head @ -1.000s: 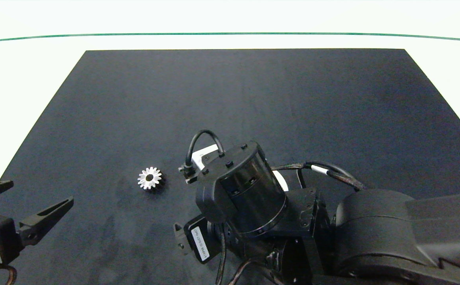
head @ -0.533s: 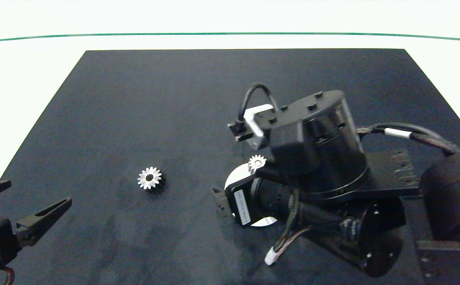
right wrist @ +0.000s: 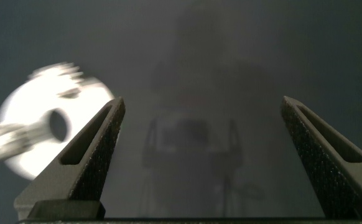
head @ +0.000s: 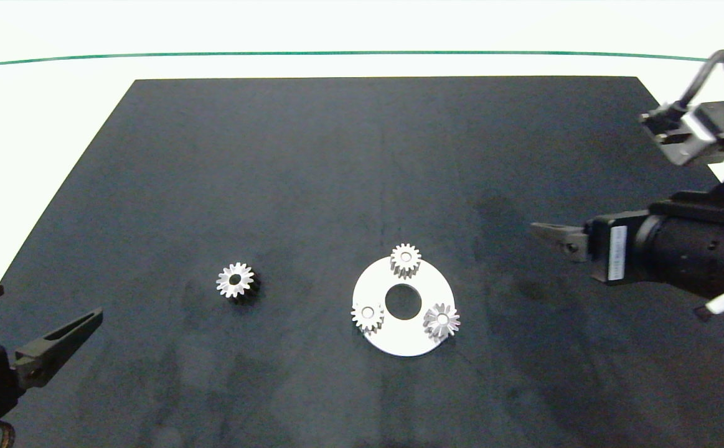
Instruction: Remove an incorrectly installed larger gear and replace it with the correct smaller gear
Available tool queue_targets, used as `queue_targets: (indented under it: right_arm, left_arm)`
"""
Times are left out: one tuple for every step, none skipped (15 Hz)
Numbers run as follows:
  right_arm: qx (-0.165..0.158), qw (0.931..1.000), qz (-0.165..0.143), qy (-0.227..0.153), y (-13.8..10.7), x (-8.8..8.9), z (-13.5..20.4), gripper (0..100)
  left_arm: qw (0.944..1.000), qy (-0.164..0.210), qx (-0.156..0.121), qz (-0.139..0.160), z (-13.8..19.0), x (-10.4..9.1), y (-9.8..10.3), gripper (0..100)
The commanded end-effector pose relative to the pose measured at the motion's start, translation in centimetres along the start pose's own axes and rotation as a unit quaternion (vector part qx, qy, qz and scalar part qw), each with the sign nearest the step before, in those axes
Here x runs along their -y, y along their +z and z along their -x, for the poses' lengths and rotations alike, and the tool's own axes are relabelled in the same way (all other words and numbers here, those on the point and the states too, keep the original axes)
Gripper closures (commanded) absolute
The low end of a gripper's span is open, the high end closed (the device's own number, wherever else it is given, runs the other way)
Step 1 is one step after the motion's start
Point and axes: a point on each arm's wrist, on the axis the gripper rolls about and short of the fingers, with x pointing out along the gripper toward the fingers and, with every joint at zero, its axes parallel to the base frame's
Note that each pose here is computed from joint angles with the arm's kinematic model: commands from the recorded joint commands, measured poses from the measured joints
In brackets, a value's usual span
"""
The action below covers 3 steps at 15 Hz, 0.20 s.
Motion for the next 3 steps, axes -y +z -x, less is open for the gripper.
queue_targets:
  right_arm:
    - [0.061,0.9862,-0.070,-0.137,-0.3,7.6,4.8,0]
    - [0.078,0.9787,-0.082,-0.171,-0.5,9.0,6.3,0]
    - [0.095,0.9700,-0.090,-0.205,-0.8,10.3,7.7,0]
  left_arm:
    - [0.9997,0.017,0.017,0.003,1.1,-0.2,-0.2,0]
    - [0.9993,0.024,0.029,0.006,1.7,-0.3,-0.3,0]
    - [0.9983,0.039,0.041,0.010,2.4,-0.6,-0.3,0]
